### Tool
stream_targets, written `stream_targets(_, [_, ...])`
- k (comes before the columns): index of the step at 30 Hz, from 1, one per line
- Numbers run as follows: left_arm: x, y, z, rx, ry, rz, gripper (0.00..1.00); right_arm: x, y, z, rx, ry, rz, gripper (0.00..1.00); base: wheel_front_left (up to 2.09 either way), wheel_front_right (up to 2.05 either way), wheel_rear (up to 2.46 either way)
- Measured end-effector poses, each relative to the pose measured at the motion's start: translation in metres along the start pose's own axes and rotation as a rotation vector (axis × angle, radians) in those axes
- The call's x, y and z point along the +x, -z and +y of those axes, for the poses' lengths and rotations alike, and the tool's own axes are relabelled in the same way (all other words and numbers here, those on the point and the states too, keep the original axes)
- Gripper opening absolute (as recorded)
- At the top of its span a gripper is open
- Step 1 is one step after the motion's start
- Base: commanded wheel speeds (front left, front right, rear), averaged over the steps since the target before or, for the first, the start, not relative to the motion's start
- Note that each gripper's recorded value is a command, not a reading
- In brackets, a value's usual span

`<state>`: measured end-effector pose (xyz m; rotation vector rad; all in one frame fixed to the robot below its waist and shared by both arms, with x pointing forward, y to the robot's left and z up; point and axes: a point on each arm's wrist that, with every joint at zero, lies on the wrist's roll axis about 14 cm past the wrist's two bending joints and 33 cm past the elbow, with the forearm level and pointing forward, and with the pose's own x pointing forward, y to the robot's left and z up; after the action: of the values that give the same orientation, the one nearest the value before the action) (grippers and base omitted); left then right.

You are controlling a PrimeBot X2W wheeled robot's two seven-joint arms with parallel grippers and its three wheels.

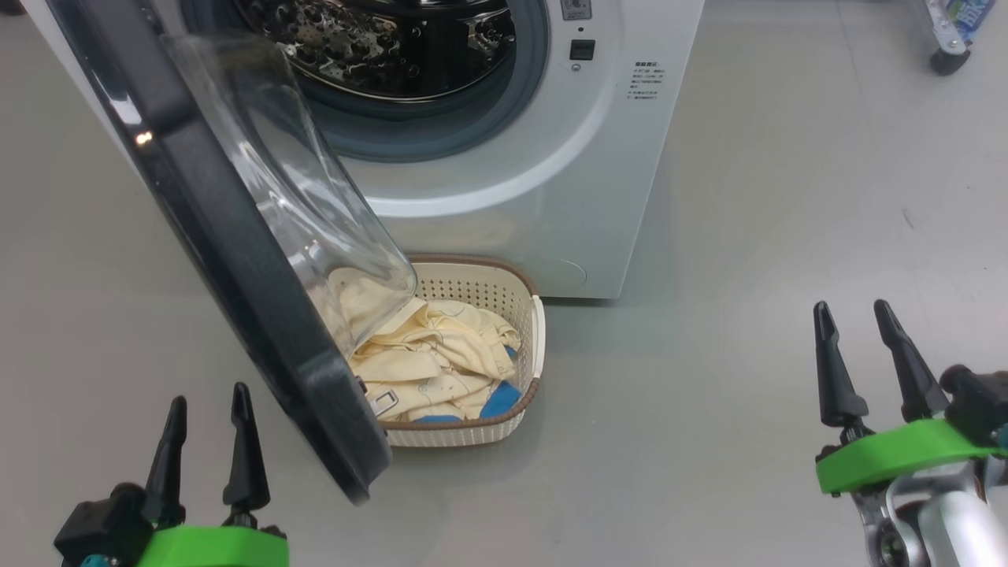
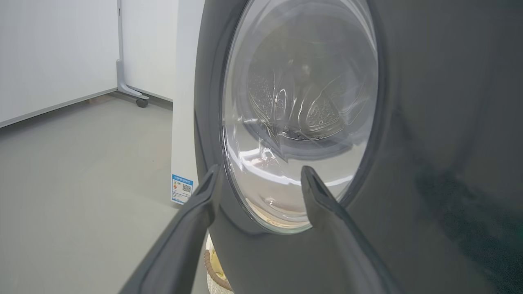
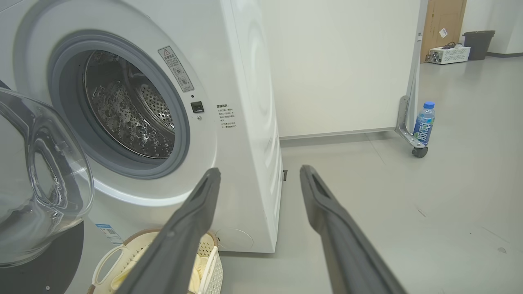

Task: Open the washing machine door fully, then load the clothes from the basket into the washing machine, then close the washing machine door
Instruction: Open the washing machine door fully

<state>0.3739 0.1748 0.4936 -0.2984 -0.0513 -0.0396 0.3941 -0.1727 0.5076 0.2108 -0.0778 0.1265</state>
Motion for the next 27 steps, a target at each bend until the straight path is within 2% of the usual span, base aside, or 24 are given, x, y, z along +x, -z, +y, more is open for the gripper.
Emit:
stream_targets(9, [0.001, -0.001, -0.001, 0.0, 0.003, -0.002, 1.0, -0.027, 0.014, -0.022, 0.002, 0.104, 0.04, 1.0, 0.0, 0.0, 0.0])
stream_targets(27, [-0.002, 0.005, 0.002, 0.0, -0.006, 0.016, 1.0, -0.034, 0.018, -0.026, 0.005, 0.13, 0.053, 1.0, 0.0, 0.0, 0.0])
